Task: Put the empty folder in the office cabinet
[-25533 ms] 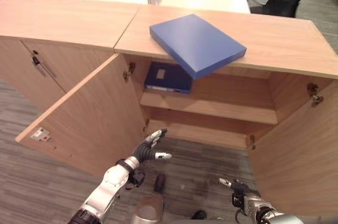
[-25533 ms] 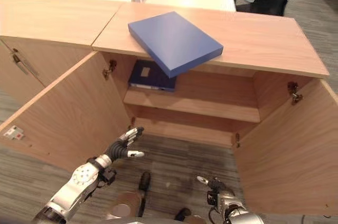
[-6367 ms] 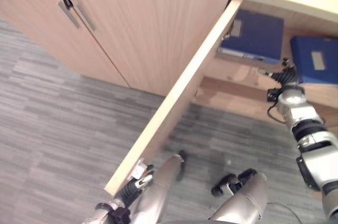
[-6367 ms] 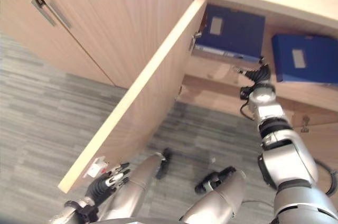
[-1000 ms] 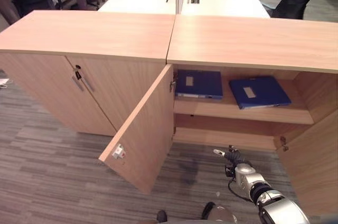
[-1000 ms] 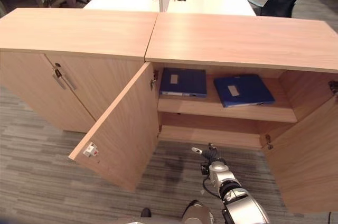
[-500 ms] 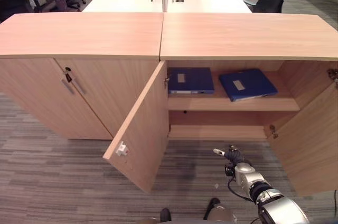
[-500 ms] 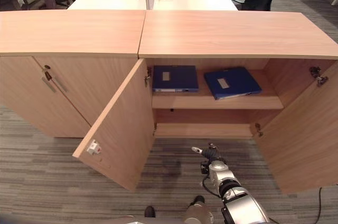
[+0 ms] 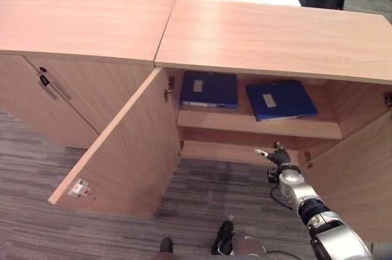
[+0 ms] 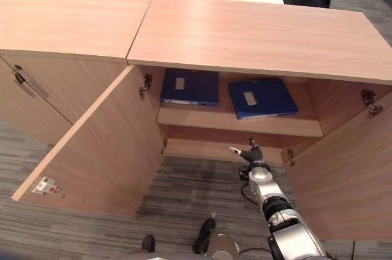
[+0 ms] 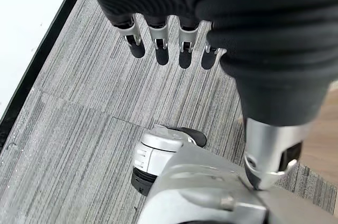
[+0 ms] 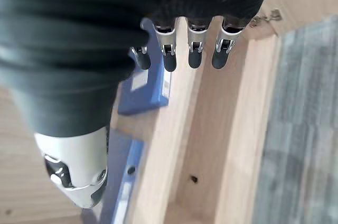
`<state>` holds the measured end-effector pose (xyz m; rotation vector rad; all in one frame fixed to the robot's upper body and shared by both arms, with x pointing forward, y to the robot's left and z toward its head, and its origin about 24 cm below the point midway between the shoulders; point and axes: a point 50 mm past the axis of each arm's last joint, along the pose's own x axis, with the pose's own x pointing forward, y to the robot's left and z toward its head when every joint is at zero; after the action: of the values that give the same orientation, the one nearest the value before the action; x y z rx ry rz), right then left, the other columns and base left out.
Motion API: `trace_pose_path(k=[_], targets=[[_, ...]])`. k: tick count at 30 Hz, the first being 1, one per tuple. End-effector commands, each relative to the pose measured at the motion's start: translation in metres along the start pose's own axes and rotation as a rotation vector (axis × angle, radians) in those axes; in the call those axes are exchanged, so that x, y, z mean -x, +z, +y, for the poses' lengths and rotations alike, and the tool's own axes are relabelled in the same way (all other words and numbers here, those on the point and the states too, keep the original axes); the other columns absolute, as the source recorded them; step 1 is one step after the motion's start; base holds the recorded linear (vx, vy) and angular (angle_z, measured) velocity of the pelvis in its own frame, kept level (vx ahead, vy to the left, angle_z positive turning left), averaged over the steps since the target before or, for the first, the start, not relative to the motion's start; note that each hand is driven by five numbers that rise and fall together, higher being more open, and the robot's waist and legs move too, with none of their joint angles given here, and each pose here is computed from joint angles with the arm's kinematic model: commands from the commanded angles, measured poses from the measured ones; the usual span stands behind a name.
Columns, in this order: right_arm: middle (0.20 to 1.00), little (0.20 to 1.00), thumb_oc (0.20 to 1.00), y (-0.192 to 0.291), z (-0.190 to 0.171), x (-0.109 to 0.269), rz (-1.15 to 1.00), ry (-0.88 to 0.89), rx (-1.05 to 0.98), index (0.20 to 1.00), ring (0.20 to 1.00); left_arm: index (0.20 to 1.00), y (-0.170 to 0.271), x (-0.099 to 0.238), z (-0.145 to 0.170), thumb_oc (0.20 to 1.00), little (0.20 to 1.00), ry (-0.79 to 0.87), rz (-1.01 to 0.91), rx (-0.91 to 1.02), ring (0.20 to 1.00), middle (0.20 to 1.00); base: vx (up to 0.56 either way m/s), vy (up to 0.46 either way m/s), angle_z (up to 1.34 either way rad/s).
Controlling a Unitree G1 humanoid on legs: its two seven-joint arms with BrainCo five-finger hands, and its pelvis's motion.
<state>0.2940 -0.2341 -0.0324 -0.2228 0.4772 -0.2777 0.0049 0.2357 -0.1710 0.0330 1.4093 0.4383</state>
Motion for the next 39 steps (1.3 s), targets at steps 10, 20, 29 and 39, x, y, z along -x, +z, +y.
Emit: trace_pose_path(k=[10, 20, 29, 39], targets=[[1.000, 1.000, 1.000, 0.062, 0.012, -0.003, -0.243, 0.010, -0.020, 1.000, 1.000, 1.000, 0.079, 0.011, -0.008, 1.000, 1.000, -0.042, -0.376, -0.156, 1.000, 1.000, 0.10, -0.135, -0.01], [1.000, 1.000, 1.000, 0.088, 0.073, -0.001, -0.262, 0.160, 0.060, 1.000, 1.000, 1.000, 0.158, 0.052, -0.065, 1.000, 1.000, -0.237, -0.737, -0.425, 1.000, 1.000, 0.09, 0.048, -0.62], [1.000, 1.000, 1.000, 0.110, 0.105, 0.007, -0.288, 0.244, 0.033, 1.000, 1.000, 1.000, 0.221, 0.107, -0.119, 1.000, 1.000, -0.369, -1.031, -0.654, 1.000, 1.000, 0.08, 0.039, -0.15], [1.000, 1.000, 1.000, 0.135, 0.116, 0.012, -0.356, 0.287, 0.060, 1.000, 1.000, 1.000, 0.261, 0.149, -0.125, 1.000, 1.000, -0.358, -1.238, -0.681, 1.000, 1.000, 0.04, 0.066, 0.00]])
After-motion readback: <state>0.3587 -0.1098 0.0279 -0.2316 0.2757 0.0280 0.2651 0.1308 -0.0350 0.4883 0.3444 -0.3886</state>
